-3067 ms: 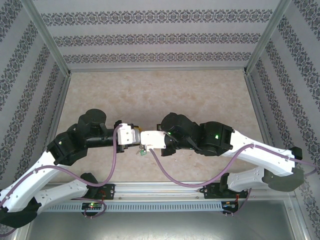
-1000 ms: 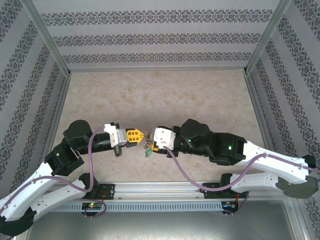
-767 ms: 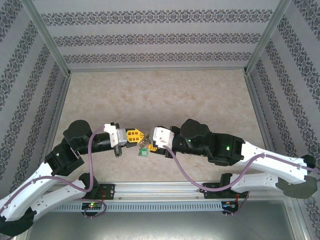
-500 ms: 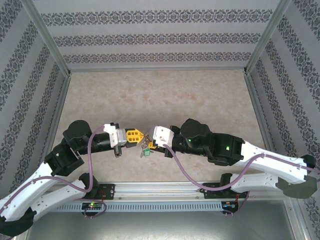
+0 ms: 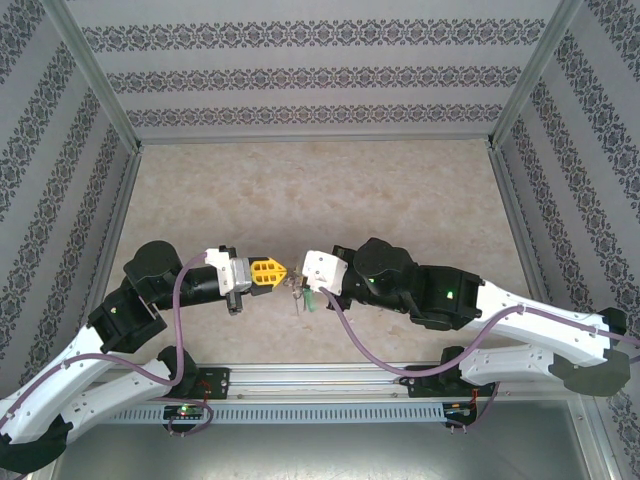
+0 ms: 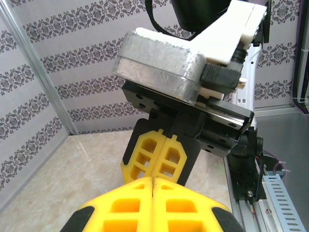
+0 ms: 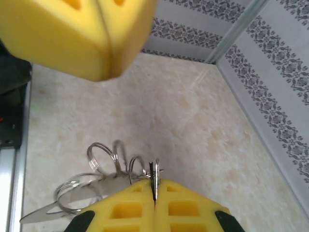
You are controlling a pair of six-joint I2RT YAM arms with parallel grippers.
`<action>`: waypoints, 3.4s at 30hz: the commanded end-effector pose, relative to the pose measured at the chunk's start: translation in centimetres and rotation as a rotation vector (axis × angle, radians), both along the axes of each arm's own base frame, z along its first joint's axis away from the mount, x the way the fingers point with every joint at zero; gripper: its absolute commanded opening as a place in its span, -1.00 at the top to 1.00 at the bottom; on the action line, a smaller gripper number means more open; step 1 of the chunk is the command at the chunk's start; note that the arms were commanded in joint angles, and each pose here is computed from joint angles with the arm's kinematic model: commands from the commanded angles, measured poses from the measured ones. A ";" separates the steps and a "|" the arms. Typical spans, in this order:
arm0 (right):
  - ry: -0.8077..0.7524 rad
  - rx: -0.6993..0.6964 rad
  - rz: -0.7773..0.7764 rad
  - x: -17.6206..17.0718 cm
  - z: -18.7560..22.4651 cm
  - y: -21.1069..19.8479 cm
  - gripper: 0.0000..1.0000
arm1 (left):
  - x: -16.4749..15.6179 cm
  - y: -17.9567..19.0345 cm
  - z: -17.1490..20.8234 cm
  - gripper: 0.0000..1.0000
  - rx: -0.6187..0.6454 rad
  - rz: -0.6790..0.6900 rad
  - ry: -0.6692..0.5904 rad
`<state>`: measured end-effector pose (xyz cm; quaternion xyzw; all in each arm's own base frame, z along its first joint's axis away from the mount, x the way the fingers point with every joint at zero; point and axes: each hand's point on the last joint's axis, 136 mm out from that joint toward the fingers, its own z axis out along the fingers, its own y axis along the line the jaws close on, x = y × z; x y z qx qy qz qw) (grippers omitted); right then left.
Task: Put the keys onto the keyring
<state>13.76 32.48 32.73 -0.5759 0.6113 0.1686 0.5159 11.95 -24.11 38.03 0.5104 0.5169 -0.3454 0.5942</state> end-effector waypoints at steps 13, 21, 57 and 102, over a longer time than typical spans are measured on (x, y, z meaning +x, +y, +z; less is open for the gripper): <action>-0.092 -0.095 -0.071 2.7 2.5 0.0 1.00 | 3.0 1.1 -5.5 0.90 0.091 0.184 0.052; 0.017 -0.225 -0.185 7.4 0.0 1.0 1.00 | 5.7 3.2 -7.9 0.44 0.023 0.403 0.149; 0.695 -0.233 -0.314 11.8 -18.9 4.7 1.00 | 9.5 8.3 -12.5 -0.08 0.001 0.798 0.311; 0.630 -0.014 -0.647 11.5 -18.9 -7.1 -0.96 | 13.5 9.6 -19.4 -1.00 0.165 1.041 0.767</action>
